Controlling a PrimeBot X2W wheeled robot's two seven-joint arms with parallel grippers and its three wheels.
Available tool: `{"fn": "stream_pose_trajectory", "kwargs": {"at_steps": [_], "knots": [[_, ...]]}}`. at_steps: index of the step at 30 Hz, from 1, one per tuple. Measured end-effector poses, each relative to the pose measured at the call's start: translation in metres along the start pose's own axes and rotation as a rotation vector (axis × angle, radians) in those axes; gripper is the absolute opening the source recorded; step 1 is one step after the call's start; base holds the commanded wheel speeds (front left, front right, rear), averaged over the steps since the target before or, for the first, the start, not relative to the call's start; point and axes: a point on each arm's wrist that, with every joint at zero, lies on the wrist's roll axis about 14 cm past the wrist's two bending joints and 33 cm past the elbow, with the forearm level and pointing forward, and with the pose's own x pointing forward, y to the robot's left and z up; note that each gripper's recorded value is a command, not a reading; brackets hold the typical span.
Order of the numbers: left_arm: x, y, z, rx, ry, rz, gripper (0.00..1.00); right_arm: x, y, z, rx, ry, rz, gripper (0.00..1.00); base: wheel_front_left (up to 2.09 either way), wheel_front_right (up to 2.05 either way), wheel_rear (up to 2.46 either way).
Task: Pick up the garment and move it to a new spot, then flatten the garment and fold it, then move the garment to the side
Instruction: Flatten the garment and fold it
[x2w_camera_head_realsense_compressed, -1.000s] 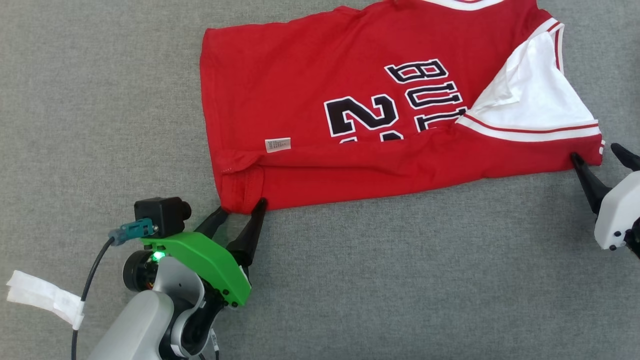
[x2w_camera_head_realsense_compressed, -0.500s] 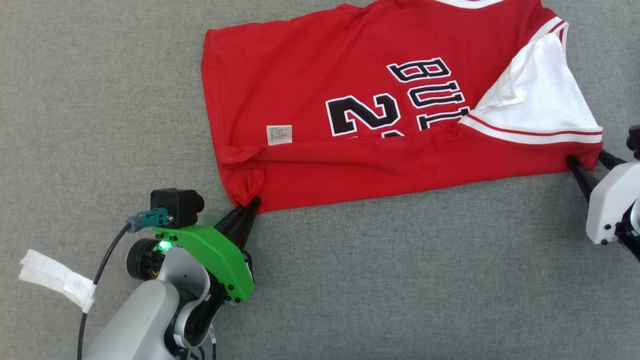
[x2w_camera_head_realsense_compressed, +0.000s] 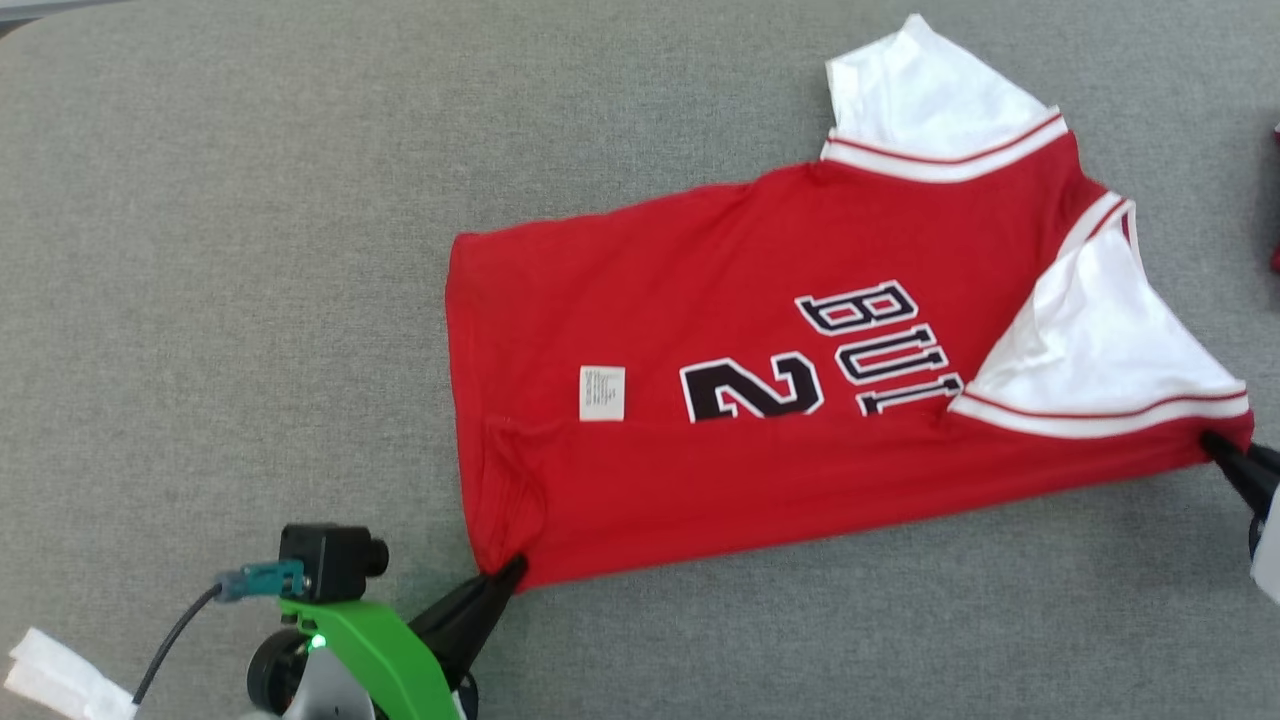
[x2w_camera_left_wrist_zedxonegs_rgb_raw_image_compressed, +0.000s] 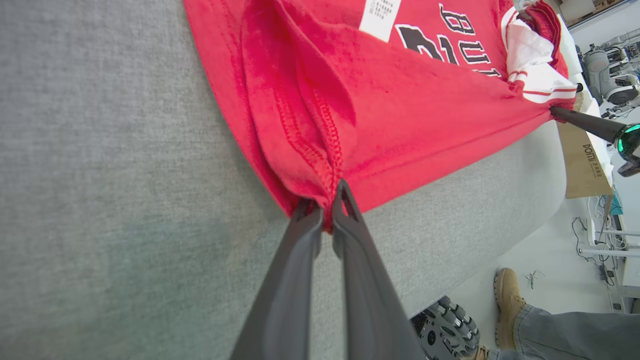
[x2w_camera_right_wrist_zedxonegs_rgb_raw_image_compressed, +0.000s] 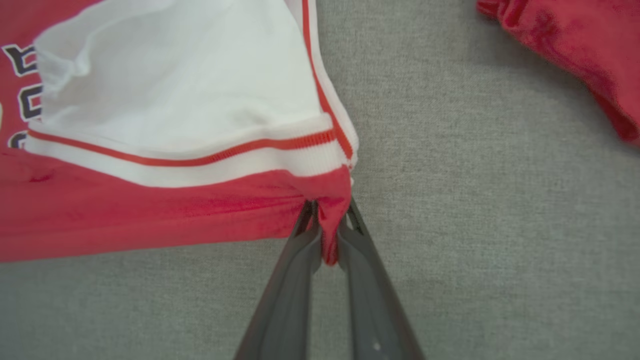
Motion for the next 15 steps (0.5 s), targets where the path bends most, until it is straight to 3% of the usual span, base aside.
{"fn": "stream_pose_trajectory", "kwargs": {"at_steps": [3, 4, 5, 6, 7, 12, 15], "knots": [[-0.014, 0.006, -0.019, -0.022, 0.036, 0.03, 0.0, -0.015, 0.004, -0.021, 0.029, 0.049, 0.02, 0.0, 0.0, 0.0, 0.0], [-0.017, 0.007, -0.024, -0.035, 0.044, 0.036, 0.11, -0.018, 0.004, -0.027, 0.034, 0.059, 0.019, 0.0, 0.0, 0.0, 0.0], [-0.018, 0.007, -0.029, -0.049, 0.048, 0.04, 0.37, -0.021, 0.003, -0.031, 0.037, 0.068, 0.012, 0.02, 0.0, 0.0, 0.0], [-0.019, 0.007, -0.03, -0.052, 0.048, 0.04, 1.0, -0.022, 0.003, -0.033, 0.037, 0.071, 0.009, 0.41, 0.0, 0.0, 0.0], [-0.019, 0.007, -0.032, -0.053, 0.048, 0.042, 1.0, -0.024, 0.002, -0.034, 0.037, 0.069, 0.005, 1.0, 0.0, 0.0, 0.0], [-0.017, 0.008, -0.019, -0.042, 0.004, 0.051, 1.0, -0.027, 0.006, -0.004, -0.047, 0.013, 0.01, 1.0, 0.0, 0.0, 0.0], [-0.015, 0.029, 0.009, 0.008, -0.047, 0.116, 1.0, -0.026, 0.028, 0.062, -0.111, -0.144, 0.076, 1.0, 0.0, 0.0, 0.0]]}}
